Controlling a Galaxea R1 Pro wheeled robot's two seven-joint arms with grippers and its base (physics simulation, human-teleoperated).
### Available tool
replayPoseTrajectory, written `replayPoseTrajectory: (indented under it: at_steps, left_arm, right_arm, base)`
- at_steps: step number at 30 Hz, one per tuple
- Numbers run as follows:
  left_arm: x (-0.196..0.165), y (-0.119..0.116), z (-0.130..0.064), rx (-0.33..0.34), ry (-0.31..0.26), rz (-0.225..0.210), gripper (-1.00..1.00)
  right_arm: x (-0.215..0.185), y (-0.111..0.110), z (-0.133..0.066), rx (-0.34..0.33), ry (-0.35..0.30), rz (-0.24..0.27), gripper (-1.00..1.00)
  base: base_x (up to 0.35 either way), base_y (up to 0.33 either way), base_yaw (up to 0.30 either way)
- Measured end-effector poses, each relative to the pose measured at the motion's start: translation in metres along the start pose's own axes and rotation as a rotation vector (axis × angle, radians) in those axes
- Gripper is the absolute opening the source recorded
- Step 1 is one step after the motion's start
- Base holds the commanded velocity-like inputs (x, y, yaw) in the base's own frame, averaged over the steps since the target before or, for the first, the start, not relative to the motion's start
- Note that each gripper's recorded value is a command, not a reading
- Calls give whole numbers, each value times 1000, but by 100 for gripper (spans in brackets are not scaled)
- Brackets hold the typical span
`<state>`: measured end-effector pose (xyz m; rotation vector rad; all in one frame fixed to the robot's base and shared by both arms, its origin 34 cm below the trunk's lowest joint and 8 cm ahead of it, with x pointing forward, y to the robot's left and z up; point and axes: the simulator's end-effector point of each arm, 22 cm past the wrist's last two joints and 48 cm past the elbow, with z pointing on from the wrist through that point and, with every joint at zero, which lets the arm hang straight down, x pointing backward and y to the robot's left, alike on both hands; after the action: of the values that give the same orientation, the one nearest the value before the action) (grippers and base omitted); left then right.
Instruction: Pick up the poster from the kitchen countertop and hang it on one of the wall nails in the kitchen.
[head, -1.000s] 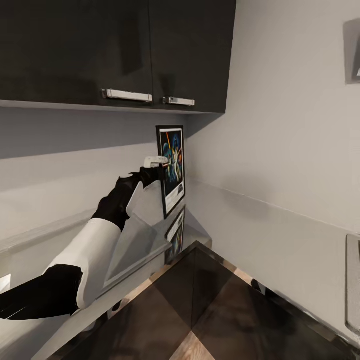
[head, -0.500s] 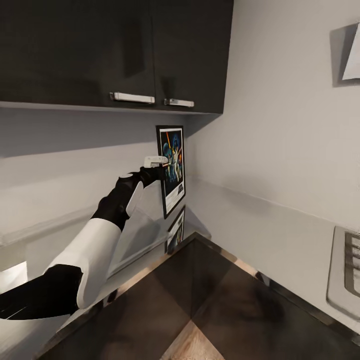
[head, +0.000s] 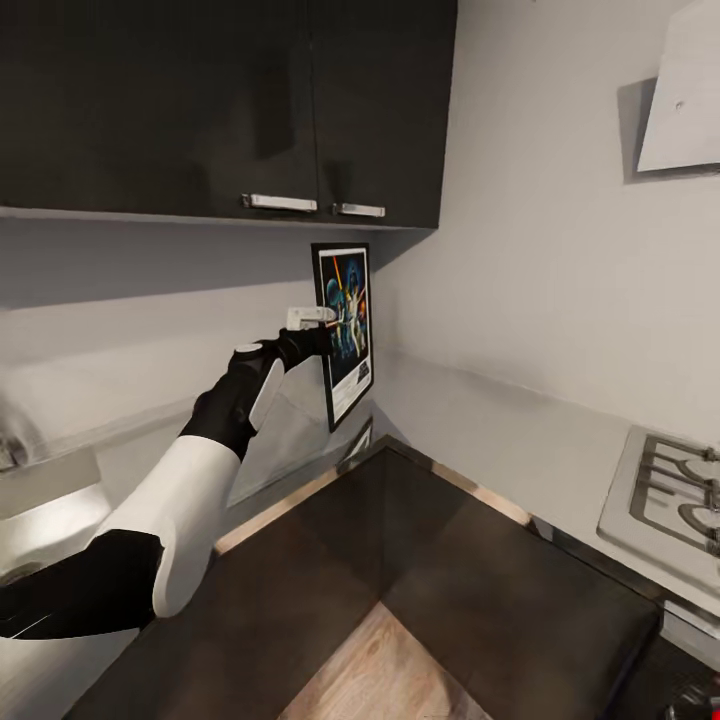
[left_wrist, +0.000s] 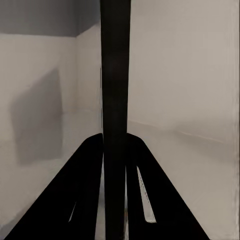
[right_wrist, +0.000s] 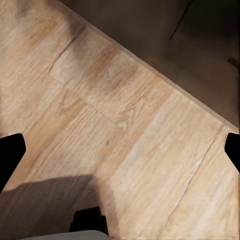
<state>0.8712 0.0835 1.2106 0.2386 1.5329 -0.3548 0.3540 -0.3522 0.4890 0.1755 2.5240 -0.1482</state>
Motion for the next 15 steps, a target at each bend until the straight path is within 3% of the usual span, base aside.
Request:
replayPoseTrajectory:
  at_steps: [4, 15]
  left_arm:
    - [-10, -9, -3, 48, -20, 7, -100]
    - [-13, -12, -4, 66, -25, 9, -100]
  right_arm:
    - [0, 0, 0, 0, 0, 0, 100]
    - [0, 0, 0, 0, 0, 0, 100]
  base:
    - [-343, 0, 0]
    - [-343, 0, 0]
